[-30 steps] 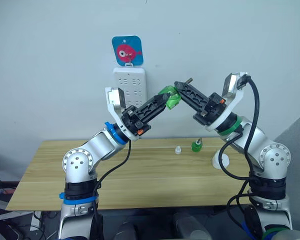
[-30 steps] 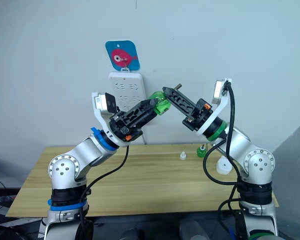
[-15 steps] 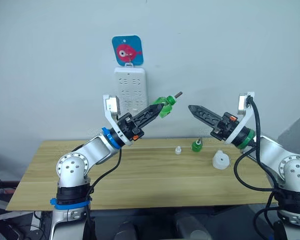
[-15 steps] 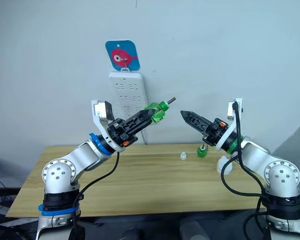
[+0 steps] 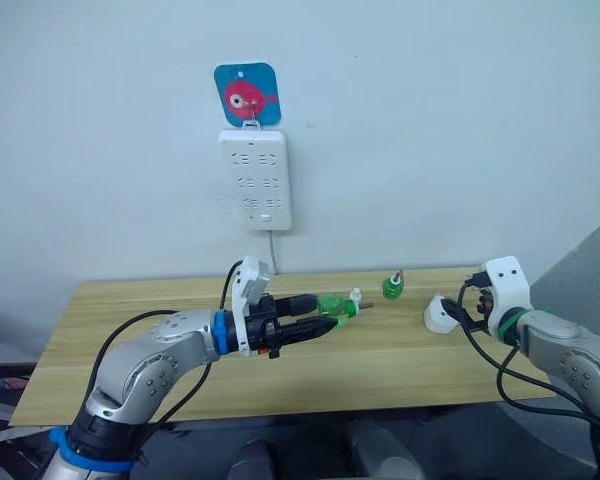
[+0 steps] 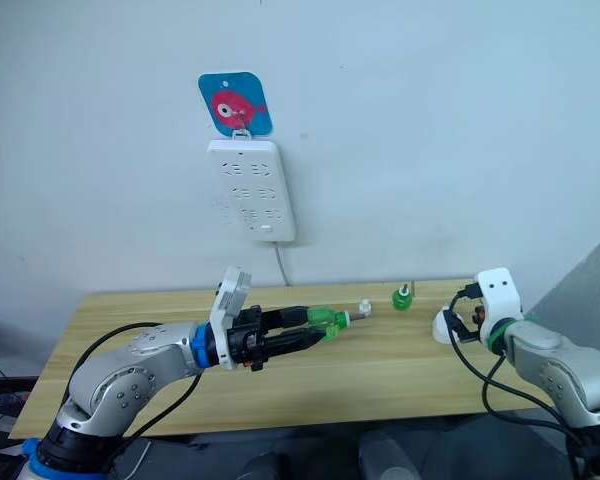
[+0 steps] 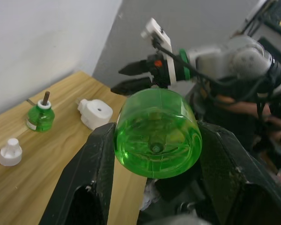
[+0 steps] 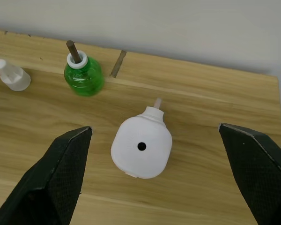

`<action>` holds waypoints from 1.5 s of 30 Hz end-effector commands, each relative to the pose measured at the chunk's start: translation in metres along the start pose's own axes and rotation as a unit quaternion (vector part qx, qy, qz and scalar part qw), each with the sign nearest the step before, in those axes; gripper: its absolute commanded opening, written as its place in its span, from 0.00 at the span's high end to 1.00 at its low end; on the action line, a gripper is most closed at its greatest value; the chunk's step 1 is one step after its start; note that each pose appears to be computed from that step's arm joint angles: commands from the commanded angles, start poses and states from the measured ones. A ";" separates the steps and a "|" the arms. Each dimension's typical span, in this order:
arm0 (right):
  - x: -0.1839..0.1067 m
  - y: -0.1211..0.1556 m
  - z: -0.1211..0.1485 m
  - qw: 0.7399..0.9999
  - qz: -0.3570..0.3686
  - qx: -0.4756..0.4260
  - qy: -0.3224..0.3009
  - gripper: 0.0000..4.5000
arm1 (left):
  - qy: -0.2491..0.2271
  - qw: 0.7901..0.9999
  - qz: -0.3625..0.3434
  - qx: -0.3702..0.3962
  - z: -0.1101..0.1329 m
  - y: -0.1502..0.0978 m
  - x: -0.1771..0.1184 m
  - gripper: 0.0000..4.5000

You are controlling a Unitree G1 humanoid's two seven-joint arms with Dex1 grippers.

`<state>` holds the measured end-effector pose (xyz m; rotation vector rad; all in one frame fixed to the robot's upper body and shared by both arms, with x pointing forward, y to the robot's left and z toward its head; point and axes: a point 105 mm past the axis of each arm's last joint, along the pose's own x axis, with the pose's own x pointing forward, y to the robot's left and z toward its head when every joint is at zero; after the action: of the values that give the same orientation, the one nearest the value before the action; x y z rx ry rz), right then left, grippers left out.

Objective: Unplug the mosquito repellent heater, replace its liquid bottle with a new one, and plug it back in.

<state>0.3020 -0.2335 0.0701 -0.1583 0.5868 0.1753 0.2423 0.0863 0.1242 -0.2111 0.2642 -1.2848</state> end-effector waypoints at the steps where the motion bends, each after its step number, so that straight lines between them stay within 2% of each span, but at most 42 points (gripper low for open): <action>1: 0.001 -0.004 0.005 1.000 0.002 0.026 0.016 0.00 | 0.008 0.999 -0.006 0.044 -0.002 -0.004 -0.003 0.50; 5: 0.005 -0.013 0.006 0.998 -0.011 0.055 0.030 0.00 | 0.012 0.998 0.000 0.066 -0.007 -0.004 -0.005 0.50; 15: 0.024 -0.015 -0.008 0.986 -0.038 0.097 0.133 0.00 | 0.013 0.995 0.005 0.097 -0.019 -0.005 -0.003 0.50; 23: 0.041 -0.013 -0.014 0.980 -0.047 0.100 0.169 0.00 | 0.011 0.995 0.007 0.100 -0.028 -0.011 -0.001 0.50; 35: 0.047 -0.020 -0.025 0.972 -0.062 0.117 0.195 0.00 | 0.009 0.995 0.013 0.103 -0.032 -0.012 -0.002 0.50; 40: 0.047 -0.018 -0.029 0.969 -0.063 0.132 0.200 0.33 | 0.008 0.994 0.012 0.105 -0.033 -0.011 0.000 0.50; 45: 0.034 -0.022 -0.023 0.973 -0.058 0.136 0.175 0.33 | 0.003 0.994 0.012 0.105 -0.028 -0.005 0.001 0.50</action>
<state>0.3197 -0.2485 0.0165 0.0426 1.0085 -0.0508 0.2276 0.0855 0.0922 -0.0290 0.1715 -1.2679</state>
